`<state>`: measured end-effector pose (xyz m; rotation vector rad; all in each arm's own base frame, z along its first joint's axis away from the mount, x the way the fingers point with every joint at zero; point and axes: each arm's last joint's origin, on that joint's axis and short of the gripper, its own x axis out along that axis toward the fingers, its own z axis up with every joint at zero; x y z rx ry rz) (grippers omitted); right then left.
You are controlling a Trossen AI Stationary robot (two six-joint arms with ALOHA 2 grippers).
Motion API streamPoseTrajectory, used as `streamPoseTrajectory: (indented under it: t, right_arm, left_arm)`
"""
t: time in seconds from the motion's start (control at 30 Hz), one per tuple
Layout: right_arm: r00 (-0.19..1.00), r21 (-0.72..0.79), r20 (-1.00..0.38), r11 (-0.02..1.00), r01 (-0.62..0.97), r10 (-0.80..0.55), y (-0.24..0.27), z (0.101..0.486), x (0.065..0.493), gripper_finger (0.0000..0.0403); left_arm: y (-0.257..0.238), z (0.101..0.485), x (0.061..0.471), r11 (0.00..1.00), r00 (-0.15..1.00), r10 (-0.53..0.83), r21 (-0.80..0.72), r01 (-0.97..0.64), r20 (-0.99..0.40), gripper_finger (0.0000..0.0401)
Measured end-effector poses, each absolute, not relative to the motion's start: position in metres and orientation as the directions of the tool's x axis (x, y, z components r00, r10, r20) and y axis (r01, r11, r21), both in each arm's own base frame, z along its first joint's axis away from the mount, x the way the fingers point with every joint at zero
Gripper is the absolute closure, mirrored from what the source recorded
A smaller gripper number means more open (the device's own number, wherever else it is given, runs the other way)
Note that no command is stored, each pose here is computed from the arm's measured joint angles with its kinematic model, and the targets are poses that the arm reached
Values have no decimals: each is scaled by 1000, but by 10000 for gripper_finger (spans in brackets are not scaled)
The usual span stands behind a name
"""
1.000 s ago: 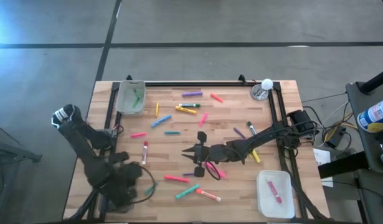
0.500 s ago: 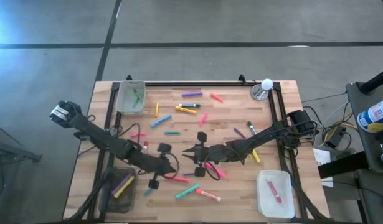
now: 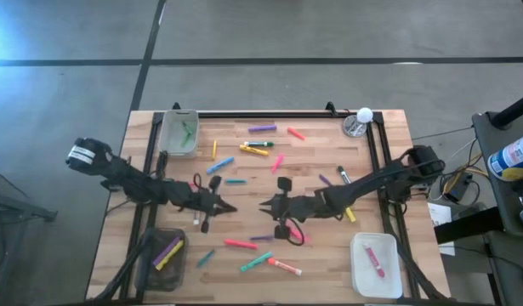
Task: Pick & Place Markers
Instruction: Put the bottom green marker pen into the white bin
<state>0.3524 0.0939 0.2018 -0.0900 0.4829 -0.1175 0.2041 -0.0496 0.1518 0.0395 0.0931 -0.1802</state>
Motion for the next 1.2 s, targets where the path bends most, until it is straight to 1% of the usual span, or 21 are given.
streamPoseTrajectory:
  t: [0.17, 0.33, 0.47, 0.6, 0.73, 0.87, 1.0, 1.07, 1.2]
  right_arm:
    - [765, -65, -625, 987, 148, -155, 89, 213, 323, 339]
    - [658, -10, -731, 966, 257, -182, 84, 223, 295, 331]
    - [550, 7, -808, 930, 367, -211, 83, 225, 274, 307]
    - [365, -32, -894, 848, 529, -261, 81, 222, 247, 274]
    - [174, -130, -934, 749, 649, -312, 78, 215, 225, 240]
    - [75, -148, -959, 709, 689, -273, 73, 196, 214, 219]
    - [-24, -194, -966, 664, 722, -256, 62, 175, 201, 216]
    - [-47, -203, -967, 640, 741, -252, 56, 167, 194, 217]
    - [-33, -170, -973, 610, 774, -229, 46, 157, 183, 220]
  left_arm:
    - [-34, 144, 196, 994, 991, -104, 16, 106, -90, 401]
    - [-30, 143, 195, 996, 992, -86, -1, 87, -95, 401]
    - [-30, 143, 195, 996, 991, -86, -18, 85, -98, 401]
    - [-30, 141, 195, 996, 990, -86, -32, 83, -109, 401]
    - [-30, 139, 195, 996, 987, -86, -44, 81, -134, 401]
    - [-30, 138, 194, 996, 985, -85, -49, 79, -148, 401]
    - [-30, 137, 194, 996, 985, -85, -51, 78, -152, 401]
    - [-30, 137, 194, 996, 985, -85, -52, 78, -152, 401]
    - [-30, 137, 194, 996, 985, -85, -52, 78, -153, 401]
